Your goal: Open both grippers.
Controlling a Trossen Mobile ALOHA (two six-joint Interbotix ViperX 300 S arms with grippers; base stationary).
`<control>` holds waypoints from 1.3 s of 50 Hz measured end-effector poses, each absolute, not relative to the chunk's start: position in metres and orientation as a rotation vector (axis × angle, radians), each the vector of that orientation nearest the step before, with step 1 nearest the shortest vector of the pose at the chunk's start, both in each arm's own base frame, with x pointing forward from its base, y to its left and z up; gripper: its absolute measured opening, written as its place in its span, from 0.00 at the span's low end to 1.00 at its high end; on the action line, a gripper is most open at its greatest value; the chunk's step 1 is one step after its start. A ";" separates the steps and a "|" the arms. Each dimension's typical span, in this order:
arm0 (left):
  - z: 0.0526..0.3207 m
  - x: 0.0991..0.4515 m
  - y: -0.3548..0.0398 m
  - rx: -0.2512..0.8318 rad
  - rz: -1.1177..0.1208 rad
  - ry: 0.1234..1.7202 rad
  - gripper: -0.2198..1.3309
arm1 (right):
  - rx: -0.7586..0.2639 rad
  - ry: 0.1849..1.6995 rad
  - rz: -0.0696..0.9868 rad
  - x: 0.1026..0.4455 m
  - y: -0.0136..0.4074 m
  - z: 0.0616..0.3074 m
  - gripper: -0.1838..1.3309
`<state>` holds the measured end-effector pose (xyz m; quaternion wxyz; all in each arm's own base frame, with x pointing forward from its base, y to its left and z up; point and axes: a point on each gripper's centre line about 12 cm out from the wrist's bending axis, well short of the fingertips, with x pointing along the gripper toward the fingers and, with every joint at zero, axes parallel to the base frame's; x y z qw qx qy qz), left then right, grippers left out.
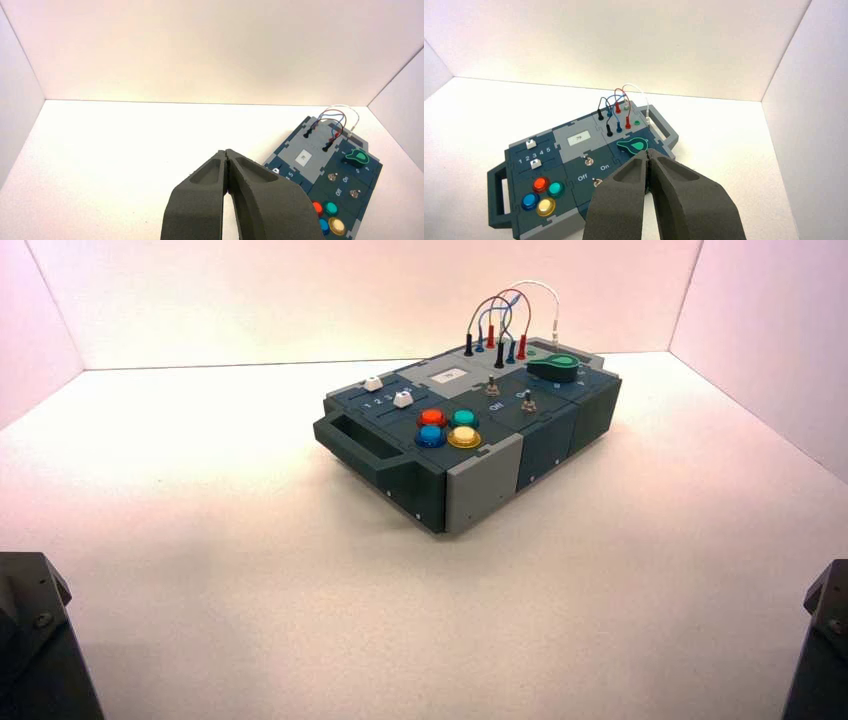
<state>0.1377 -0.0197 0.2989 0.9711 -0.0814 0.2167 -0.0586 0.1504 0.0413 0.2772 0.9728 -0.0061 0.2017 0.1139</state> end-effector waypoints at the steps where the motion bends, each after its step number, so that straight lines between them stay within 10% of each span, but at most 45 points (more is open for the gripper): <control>1: 0.299 0.138 -0.020 -0.163 -0.119 0.439 0.04 | -0.012 0.406 0.230 0.150 0.041 0.277 0.03; 27: 0.309 0.139 -0.020 -0.173 -0.125 0.413 0.04 | -0.015 0.404 0.233 0.152 0.042 0.277 0.03; 32: 0.310 0.140 -0.021 -0.178 -0.125 0.412 0.04 | -0.014 0.364 0.239 0.150 0.042 0.282 0.22; 36: 0.310 0.140 -0.021 -0.179 -0.126 0.409 0.20 | -0.013 0.351 0.240 0.149 0.041 0.284 0.47; 38: 0.310 0.140 -0.021 -0.180 -0.125 0.403 0.51 | -0.014 0.347 0.241 0.149 0.041 0.284 0.65; 44: 0.313 0.141 -0.020 -0.174 -0.125 0.384 0.96 | -0.011 0.339 0.244 0.150 0.042 0.285 0.98; 65: 0.325 0.149 -0.021 -0.104 -0.138 0.370 0.99 | -0.049 0.398 0.247 0.160 0.046 0.272 1.00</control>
